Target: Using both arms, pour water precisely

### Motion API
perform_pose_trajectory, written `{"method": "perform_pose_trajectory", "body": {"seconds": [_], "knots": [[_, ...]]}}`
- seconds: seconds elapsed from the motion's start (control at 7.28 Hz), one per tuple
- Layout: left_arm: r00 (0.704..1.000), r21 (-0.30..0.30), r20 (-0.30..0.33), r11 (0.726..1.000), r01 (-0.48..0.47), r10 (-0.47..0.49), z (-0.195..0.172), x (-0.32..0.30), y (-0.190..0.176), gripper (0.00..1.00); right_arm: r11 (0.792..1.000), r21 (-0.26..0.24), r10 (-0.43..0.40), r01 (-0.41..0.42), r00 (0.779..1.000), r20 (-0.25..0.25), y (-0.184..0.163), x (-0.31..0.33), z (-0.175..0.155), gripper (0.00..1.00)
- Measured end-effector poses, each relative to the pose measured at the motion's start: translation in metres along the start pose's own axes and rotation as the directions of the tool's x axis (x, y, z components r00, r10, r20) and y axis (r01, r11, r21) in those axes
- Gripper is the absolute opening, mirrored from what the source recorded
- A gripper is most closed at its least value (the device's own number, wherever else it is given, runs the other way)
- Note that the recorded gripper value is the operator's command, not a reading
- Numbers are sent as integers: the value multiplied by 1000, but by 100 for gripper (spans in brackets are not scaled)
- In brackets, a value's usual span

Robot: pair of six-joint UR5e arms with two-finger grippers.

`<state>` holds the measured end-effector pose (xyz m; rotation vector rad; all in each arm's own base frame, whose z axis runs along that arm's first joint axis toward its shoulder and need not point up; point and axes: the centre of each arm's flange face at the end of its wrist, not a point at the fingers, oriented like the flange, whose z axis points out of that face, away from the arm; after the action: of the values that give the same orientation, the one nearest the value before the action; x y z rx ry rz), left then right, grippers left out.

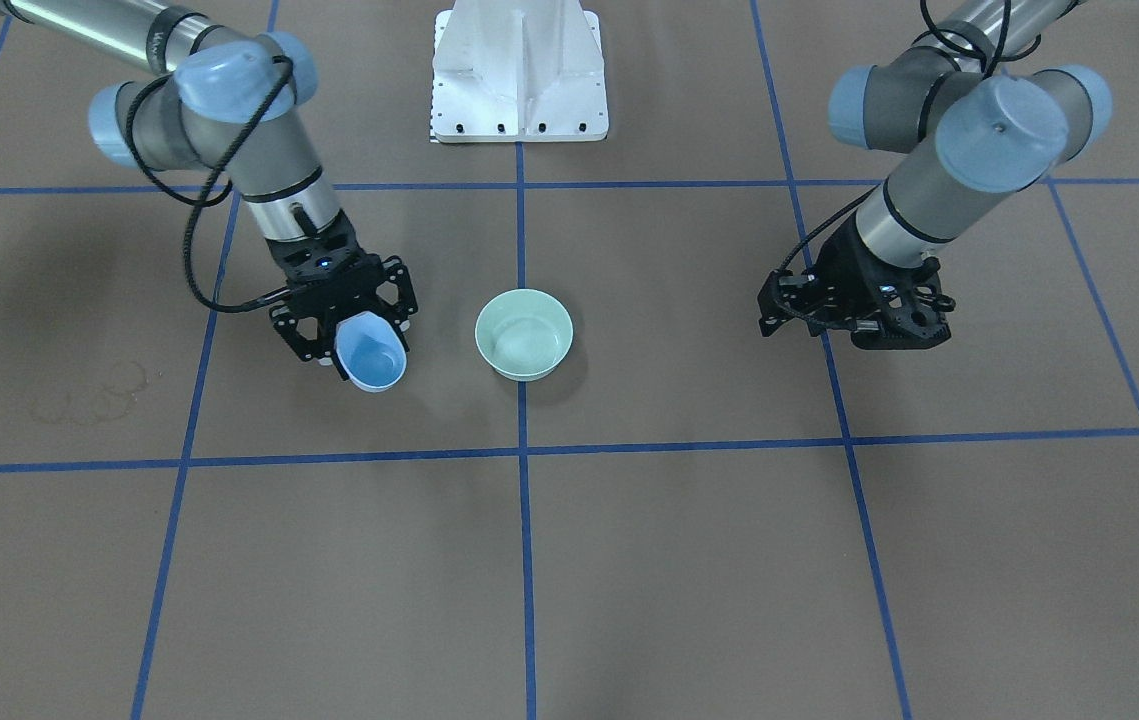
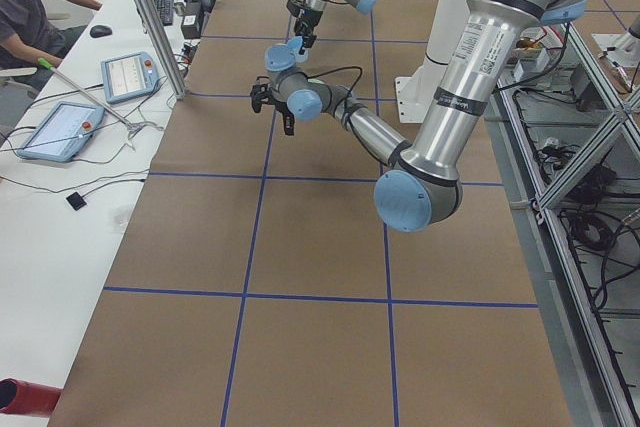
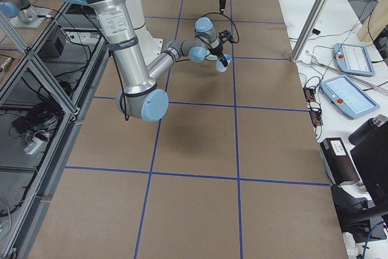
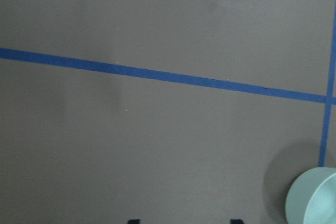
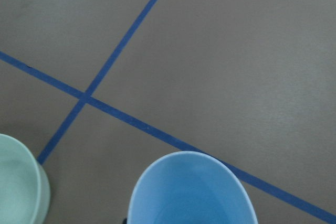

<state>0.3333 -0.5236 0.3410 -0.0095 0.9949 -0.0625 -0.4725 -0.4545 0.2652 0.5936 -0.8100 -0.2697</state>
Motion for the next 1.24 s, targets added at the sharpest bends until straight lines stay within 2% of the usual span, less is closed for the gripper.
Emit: {"method": "perform_pose_trajectory", "body": {"seconds": [0.27, 0.55, 0.96, 1.24], "knots": [[1000, -2, 14, 1000, -18, 18, -3, -23, -4, 65, 999, -39, -38, 36, 999, -38, 6, -51, 0, 0], [1000, -5, 23, 1000, -14, 14, -2, -36, -3, 65, 996, -60, -61, 59, 997, -38, 15, -76, 3, 0], [999, -5, 31, 1000, -10, 10, -1, -45, -3, 65, 989, -129, -89, 75, 991, -99, -5, -109, -9, 0], [999, -8, 37, 1000, -20, 21, 0, -51, -2, 65, 986, -143, -96, 80, 989, -111, -9, -113, -10, 0]]}}
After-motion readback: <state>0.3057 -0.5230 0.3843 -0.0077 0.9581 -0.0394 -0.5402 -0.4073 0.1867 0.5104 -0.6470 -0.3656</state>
